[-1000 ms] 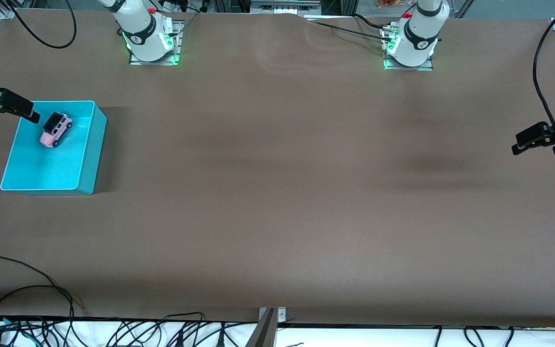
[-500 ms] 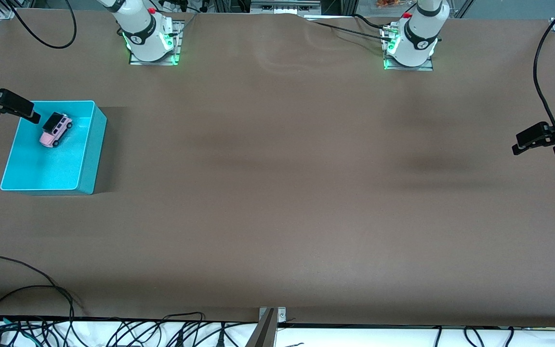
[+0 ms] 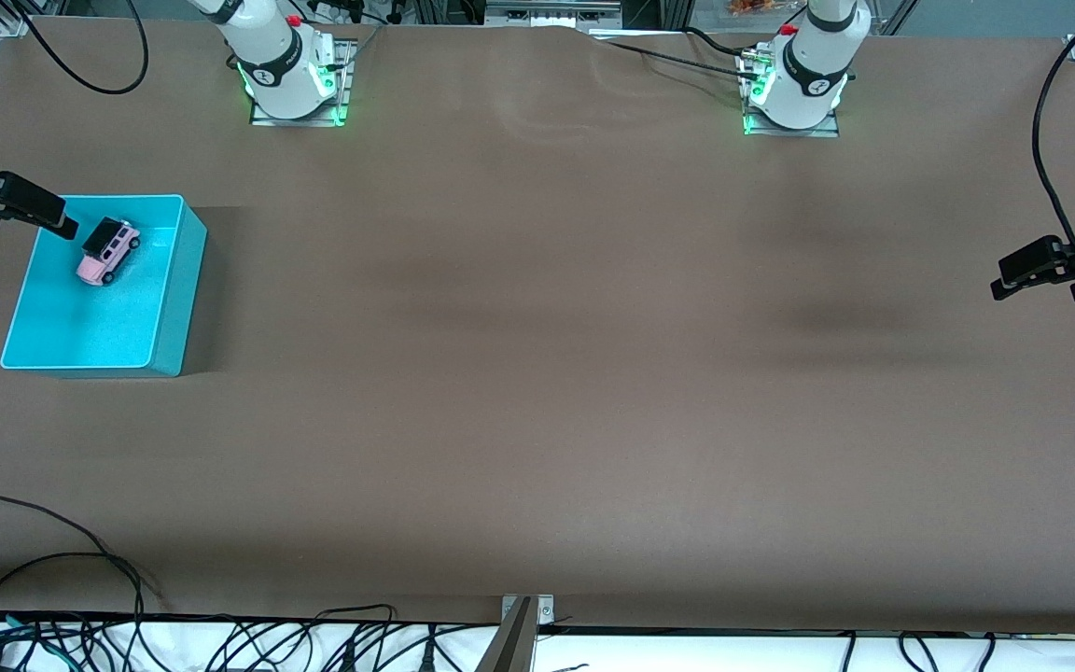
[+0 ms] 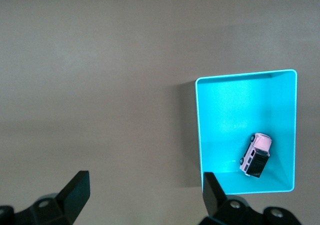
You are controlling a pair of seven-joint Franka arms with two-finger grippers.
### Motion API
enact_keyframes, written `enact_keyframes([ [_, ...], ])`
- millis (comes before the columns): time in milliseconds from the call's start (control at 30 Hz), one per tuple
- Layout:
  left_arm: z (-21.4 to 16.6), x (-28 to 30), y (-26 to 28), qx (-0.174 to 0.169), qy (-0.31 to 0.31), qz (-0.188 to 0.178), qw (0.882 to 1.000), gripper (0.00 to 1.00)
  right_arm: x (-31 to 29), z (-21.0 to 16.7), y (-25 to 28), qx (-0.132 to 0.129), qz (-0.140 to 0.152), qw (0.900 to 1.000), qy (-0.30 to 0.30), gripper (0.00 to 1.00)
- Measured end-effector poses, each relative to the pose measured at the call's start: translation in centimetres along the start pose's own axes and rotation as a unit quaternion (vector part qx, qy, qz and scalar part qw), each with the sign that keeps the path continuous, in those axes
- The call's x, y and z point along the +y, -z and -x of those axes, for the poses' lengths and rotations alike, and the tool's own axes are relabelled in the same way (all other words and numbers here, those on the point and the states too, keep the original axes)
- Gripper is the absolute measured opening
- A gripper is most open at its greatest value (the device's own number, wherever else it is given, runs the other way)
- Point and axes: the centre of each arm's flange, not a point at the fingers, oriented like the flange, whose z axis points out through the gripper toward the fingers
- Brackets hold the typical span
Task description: Wind and store pink jeep toy
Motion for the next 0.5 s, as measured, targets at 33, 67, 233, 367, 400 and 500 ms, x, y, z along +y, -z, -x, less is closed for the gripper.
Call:
enact_keyframes([
  [33,0.00,0.00,0.00,0.000,0.000,0.000,1.000,1.00,0.00,0.00,0.00,0.000,0.000,1.000,0.000,1.00],
  [67,0.00,0.00,0.00,0.000,0.000,0.000,1.000,1.00,0.00,0.00,0.00,0.000,0.000,1.000,0.000,1.00],
  [233,0.00,0.00,0.00,0.000,0.000,0.000,1.000,1.00,-0.01,-0.01,0.09,0.001,0.000,1.000,0.000,1.00],
  [367,0.00,0.00,0.00,0.000,0.000,0.000,1.000,1.00,-0.03,-0.03,0.54,0.006,0.000,1.000,0.000,1.00],
  [400,0.00,0.00,0.00,0.000,0.000,0.000,1.000,1.00,-0.04,-0.03,0.66,0.008,0.000,1.000,0.001,1.00],
  [500,0.00,0.00,0.00,0.000,0.000,0.000,1.000,1.00,-0.06,-0.04,0.91,0.010,0.000,1.000,0.004,1.00],
])
